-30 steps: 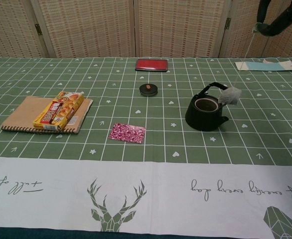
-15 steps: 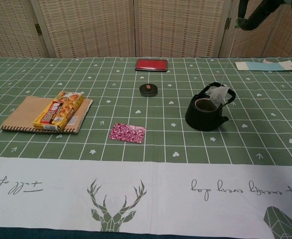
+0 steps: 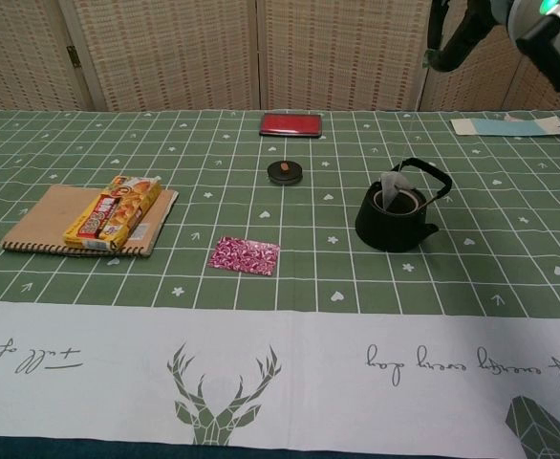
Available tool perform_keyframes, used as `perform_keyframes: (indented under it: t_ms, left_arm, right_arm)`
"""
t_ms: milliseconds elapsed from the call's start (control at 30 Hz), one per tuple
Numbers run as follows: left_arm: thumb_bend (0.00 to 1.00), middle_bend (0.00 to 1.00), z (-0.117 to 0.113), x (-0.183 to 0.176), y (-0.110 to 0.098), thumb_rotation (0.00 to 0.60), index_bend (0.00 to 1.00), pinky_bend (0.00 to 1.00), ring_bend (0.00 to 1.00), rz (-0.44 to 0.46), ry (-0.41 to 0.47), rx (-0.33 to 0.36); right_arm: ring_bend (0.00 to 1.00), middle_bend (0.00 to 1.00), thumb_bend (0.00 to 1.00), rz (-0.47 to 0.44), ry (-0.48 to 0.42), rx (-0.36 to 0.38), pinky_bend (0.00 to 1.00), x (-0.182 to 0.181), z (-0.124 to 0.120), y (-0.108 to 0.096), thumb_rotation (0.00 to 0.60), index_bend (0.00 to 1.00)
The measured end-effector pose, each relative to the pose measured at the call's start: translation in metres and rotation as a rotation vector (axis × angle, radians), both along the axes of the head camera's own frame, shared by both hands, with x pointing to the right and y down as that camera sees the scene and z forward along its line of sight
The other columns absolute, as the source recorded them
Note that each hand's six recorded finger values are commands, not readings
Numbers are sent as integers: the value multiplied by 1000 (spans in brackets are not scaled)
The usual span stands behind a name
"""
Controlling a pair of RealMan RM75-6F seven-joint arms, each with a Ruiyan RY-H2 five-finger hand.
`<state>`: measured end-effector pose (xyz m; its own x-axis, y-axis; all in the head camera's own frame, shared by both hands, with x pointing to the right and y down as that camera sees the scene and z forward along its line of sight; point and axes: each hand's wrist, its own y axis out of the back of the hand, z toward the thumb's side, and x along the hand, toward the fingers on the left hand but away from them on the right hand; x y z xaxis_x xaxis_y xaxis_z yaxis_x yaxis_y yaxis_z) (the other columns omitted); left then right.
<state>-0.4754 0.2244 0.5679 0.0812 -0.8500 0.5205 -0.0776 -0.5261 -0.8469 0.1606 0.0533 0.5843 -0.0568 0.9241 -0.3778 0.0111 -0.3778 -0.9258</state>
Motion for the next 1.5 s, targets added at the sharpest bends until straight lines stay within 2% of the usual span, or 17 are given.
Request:
perform_keyframes:
  t_ms: [367,700,1200,1500]
  left_arm:
    - [347,93,-1,0,1,600,15,110,135,2,-1,2]
    - [347,93,0,1,1,600,15,111,135,3,-7,0]
    - [346,93,-2,-1,1,600,15,111,135,-6,0,5]
    - [346,93,-8,-4,0,600,18,112,135,-20,9,20]
  right_arm:
    - [0,46,442,-23,45,-27,0,4,15,9,600,580]
    - [0,46,443,-86,89,-49,0,10,27,27,600,580]
    - [0,46,443,-280,152,-103,0,-3,49,80,600,581]
    - [0,46,442,-343,158,-158,0,-11,67,98,600,580]
